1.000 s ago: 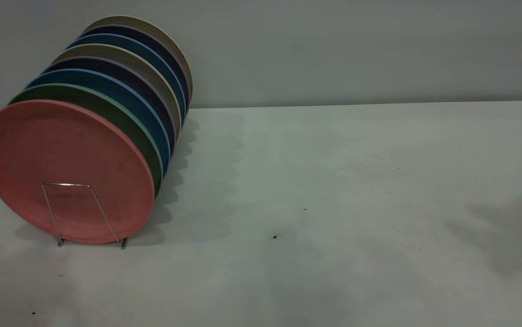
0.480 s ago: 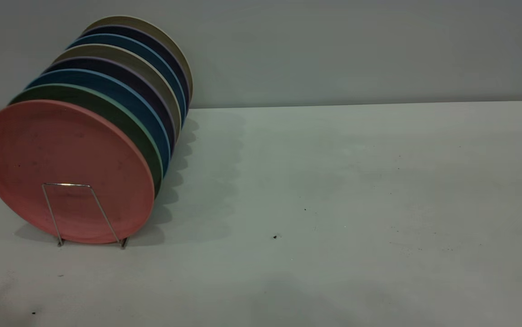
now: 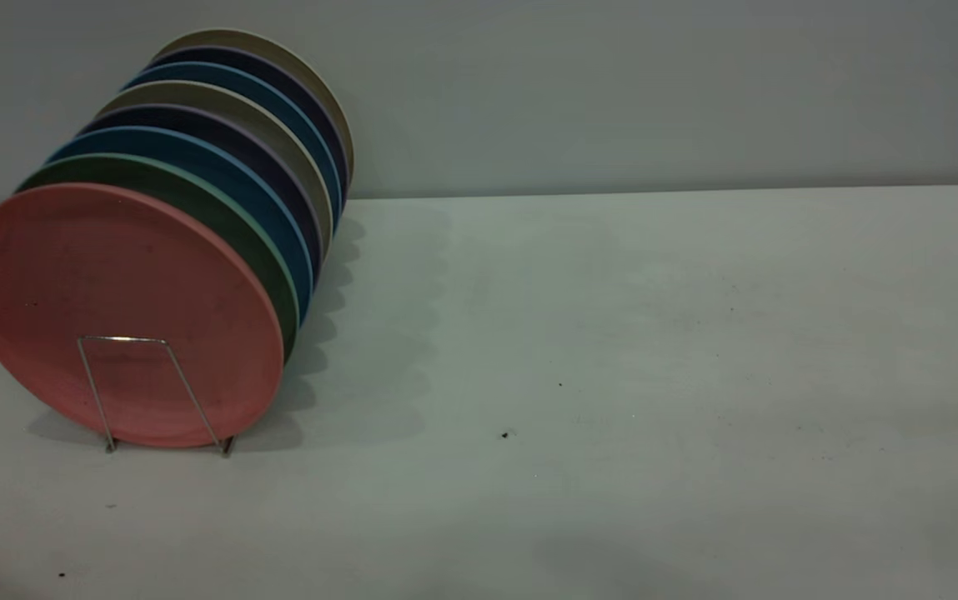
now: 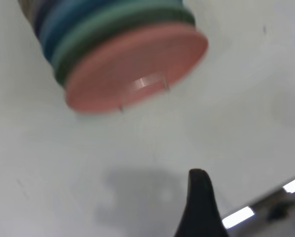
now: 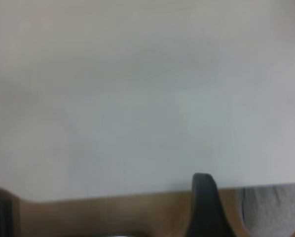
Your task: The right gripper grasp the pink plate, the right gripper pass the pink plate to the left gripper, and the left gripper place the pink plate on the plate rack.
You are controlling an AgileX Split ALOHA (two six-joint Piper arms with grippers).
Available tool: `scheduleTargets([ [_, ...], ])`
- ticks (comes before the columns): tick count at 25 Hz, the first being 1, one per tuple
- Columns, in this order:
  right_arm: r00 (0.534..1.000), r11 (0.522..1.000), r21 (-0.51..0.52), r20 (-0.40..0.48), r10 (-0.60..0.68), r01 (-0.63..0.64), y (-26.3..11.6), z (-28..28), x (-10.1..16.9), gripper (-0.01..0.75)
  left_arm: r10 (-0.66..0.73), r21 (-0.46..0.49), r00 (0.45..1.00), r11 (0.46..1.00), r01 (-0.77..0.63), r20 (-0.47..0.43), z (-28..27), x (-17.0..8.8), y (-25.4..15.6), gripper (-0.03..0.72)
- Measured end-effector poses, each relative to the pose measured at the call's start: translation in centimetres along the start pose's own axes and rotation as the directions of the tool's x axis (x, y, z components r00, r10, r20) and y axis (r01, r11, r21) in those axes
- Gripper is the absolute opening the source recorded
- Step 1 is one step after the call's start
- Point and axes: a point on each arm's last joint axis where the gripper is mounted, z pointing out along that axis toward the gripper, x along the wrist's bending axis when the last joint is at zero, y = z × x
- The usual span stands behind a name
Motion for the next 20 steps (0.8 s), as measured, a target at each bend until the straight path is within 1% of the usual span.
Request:
scheduleTargets([
  [3,0.998,0.998,-0.046,-0.032,-0.054,0.053,-0.8,-0.5,0.2,0.519,-0.07,0.112,0.997,0.992,0.065,0.039,1.2,-0.3,-1.5,0.578],
  [5,0.995,0.992,-0.096,-0.049,-0.085,0.08,-1.3,-1.0,0.3,0.519,-0.109,0.192,0.992,0.977,0.095,0.06,1.9,-0.6,-2.6,0.578],
  [8,0.991,0.98,-0.171,-0.065,-0.116,0.103,-2.0,-1.8,0.3,0.519,-0.137,0.242,0.988,0.963,0.117,0.067,3.0,-0.9,-4.1,0.578],
  [12,0.991,0.959,-0.264,-0.061,-0.121,0.101,-3.0,-2.8,0.2,0.519,-0.151,0.269,0.986,0.955,0.127,0.069,4.0,-1.5,-6.3,0.578],
  [15,0.991,0.941,-0.322,-0.057,-0.123,0.099,-3.8,-3.3,0.1,0.519,-0.145,0.275,0.988,0.953,0.126,0.049,4.7,-1.8,-8.1,0.578],
  [20,0.99,0.938,-0.331,-0.059,-0.129,0.102,-3.9,-3.4,0.1,0.518,-0.145,0.276,0.989,0.95,0.148,-0.032,4.8,-2.3,-11.6,0.578],
])
